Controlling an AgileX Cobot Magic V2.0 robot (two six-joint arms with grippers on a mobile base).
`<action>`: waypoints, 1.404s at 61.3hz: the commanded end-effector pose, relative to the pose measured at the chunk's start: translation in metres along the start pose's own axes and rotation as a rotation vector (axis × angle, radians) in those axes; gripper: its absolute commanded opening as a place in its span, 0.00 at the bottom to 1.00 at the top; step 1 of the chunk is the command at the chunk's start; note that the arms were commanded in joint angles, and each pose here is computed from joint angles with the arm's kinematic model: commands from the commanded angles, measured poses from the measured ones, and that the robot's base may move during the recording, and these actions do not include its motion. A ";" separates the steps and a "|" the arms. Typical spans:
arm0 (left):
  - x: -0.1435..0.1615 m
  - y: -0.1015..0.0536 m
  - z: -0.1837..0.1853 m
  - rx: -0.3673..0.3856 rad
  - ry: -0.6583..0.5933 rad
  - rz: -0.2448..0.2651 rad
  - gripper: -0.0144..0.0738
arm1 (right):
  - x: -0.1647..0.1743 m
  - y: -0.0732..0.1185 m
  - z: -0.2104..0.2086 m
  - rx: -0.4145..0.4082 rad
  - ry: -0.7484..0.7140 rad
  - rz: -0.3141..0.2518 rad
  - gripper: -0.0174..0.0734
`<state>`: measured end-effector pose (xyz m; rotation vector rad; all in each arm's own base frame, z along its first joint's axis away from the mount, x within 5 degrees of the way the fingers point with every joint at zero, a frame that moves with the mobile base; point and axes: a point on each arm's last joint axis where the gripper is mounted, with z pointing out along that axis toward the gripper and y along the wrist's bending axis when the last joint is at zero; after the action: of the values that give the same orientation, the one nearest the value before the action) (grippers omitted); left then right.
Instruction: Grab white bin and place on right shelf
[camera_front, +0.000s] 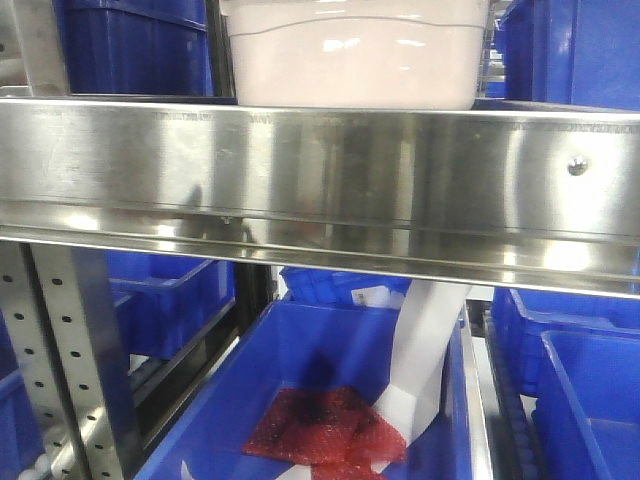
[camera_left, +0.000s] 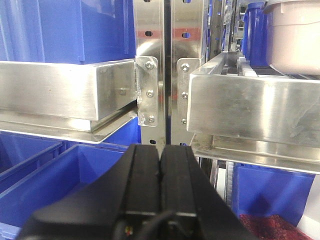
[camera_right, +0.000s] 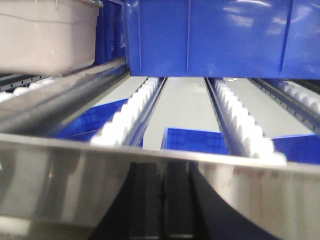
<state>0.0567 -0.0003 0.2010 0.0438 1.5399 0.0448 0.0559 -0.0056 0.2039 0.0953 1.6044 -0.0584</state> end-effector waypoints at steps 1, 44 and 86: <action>-0.008 0.002 -0.001 -0.027 -0.099 -0.020 0.03 | -0.004 0.001 -0.001 -0.010 -0.164 -0.004 0.27; -0.008 0.002 -0.001 -0.026 -0.097 -0.020 0.03 | -0.003 0.004 -0.001 -0.072 -0.138 0.007 0.27; -0.008 0.002 -0.001 -0.026 -0.097 -0.020 0.03 | -0.005 0.004 -0.002 -0.074 -0.162 0.029 0.27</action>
<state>0.0567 -0.0003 0.2013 0.0430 1.5360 0.0455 0.0568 -0.0018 0.1988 0.0549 1.5579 0.0081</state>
